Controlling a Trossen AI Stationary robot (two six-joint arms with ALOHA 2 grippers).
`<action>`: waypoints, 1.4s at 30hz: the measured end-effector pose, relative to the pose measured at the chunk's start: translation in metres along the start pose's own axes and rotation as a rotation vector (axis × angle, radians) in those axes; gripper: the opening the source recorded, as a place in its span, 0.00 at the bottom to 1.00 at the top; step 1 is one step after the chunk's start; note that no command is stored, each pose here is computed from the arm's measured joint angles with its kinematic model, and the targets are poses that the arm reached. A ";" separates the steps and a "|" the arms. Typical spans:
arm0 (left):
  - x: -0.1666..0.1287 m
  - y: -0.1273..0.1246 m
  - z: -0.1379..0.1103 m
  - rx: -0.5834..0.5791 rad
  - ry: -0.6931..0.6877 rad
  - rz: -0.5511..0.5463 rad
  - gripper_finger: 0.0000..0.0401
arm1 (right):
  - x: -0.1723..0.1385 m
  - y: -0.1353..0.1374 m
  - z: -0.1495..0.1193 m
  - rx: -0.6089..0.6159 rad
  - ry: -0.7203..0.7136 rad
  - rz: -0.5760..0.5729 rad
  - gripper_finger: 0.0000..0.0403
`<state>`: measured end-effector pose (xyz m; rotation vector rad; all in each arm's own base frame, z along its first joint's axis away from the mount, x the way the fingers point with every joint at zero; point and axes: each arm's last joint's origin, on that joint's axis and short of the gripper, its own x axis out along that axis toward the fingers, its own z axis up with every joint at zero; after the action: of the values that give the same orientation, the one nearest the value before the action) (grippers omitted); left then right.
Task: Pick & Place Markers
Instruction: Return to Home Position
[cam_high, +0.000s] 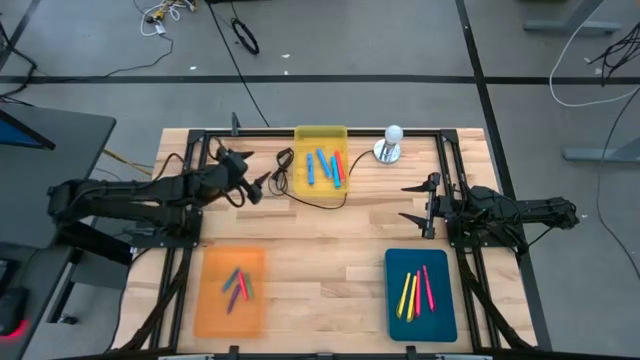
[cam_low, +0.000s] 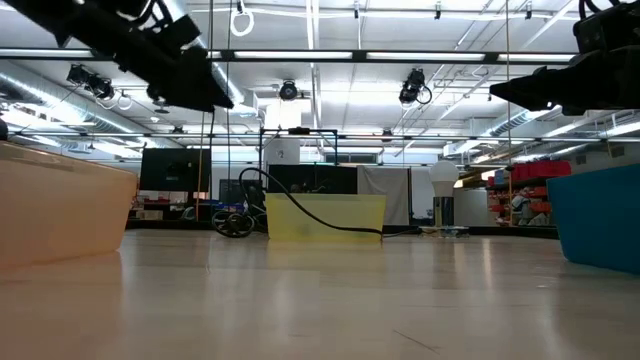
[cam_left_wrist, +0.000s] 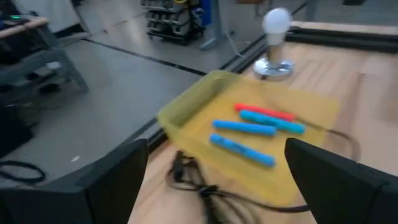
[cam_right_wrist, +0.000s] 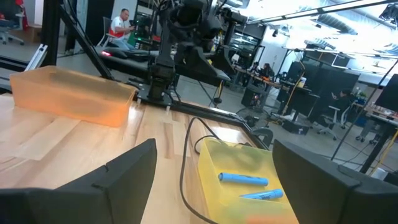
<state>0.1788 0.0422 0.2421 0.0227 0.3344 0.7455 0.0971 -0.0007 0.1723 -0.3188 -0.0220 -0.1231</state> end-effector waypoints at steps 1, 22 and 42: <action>0.000 0.003 -0.004 0.005 -0.002 0.014 0.95 | 0.000 0.000 0.000 0.000 0.000 0.000 0.80; -0.034 0.047 -0.064 -0.088 -0.307 0.156 0.95 | 0.000 0.000 0.000 0.000 0.000 0.000 0.80; -0.058 0.061 -0.074 -0.159 -0.414 0.239 0.95 | 0.000 0.000 0.000 0.000 0.000 0.000 0.80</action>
<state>0.0761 0.0415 0.1970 0.0667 -0.1252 0.9795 0.0971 -0.0007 0.1723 -0.3188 -0.0221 -0.1231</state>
